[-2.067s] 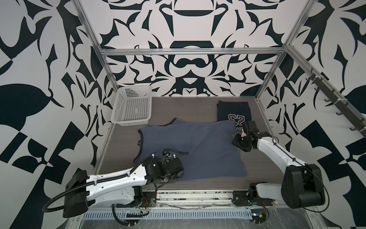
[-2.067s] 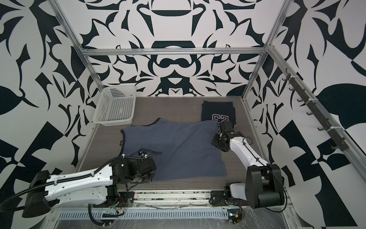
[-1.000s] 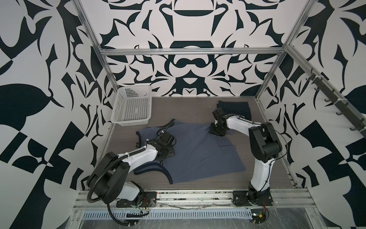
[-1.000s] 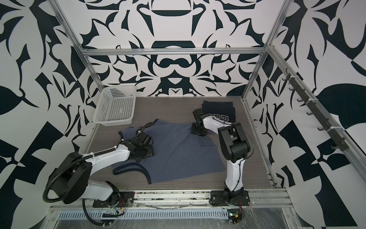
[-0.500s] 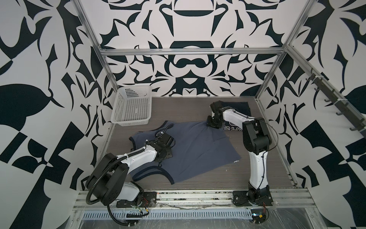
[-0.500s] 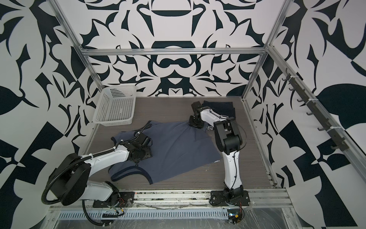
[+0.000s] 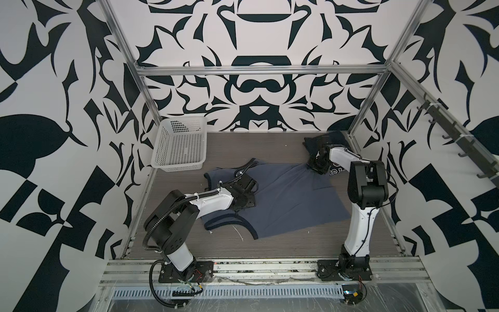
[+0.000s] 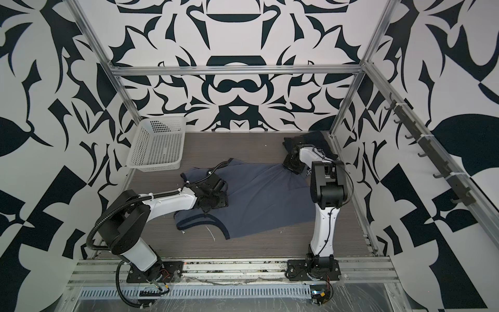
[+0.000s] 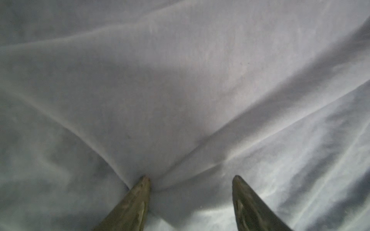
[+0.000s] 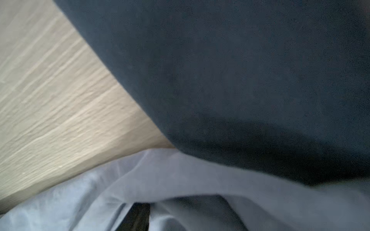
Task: Fold and stack tank tops
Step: Move the tank top to the center of the table.
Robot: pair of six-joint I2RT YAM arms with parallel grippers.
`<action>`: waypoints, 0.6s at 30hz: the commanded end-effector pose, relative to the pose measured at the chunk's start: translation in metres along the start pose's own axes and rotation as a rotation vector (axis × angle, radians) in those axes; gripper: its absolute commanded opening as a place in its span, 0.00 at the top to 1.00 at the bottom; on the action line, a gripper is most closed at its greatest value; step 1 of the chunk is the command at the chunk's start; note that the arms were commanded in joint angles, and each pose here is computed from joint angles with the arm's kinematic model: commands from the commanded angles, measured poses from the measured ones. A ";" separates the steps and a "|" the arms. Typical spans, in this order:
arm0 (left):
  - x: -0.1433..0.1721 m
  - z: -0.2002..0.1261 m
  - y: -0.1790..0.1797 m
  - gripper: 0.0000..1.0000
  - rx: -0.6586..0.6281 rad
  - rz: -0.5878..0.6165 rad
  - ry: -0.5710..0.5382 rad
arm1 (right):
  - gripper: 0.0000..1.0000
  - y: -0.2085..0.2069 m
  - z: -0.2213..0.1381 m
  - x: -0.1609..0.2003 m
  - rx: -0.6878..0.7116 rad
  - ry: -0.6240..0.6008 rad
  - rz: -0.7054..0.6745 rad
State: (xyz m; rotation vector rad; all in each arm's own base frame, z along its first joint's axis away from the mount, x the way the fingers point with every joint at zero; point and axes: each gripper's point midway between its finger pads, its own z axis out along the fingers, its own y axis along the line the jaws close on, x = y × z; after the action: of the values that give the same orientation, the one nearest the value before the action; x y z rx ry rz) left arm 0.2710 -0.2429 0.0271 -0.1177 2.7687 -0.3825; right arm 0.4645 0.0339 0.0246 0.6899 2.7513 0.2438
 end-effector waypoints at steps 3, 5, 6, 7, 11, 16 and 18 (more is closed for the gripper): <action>0.051 -0.006 0.055 0.32 -0.135 -0.024 0.114 | 0.56 -0.025 -0.007 0.060 0.077 0.086 -0.013; 0.058 -0.014 0.066 0.31 -0.149 -0.025 0.113 | 0.56 -0.028 -0.011 0.080 0.076 0.097 -0.028; 0.060 -0.018 0.068 0.31 -0.146 -0.024 0.112 | 0.55 -0.029 -0.013 0.090 0.071 0.103 -0.031; 0.058 -0.022 0.067 0.31 -0.133 -0.021 0.104 | 0.55 -0.029 -0.014 0.100 0.063 0.114 -0.036; 0.036 -0.041 0.038 0.31 -0.049 0.014 0.061 | 0.54 -0.025 -0.022 0.112 0.020 0.114 -0.054; -0.052 -0.067 -0.015 0.29 0.039 0.061 -0.055 | 0.50 -0.002 -0.057 0.084 -0.048 0.044 -0.084; -0.089 -0.064 -0.023 0.29 0.032 0.054 -0.079 | 0.49 0.006 -0.073 0.075 -0.071 0.011 -0.097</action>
State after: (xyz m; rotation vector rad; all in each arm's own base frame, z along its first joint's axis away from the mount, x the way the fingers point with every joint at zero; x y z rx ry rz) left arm 0.2983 -0.2394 0.1052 -0.0829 2.7033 -0.4309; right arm 0.3654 0.0657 0.0318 0.5857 2.8468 0.2710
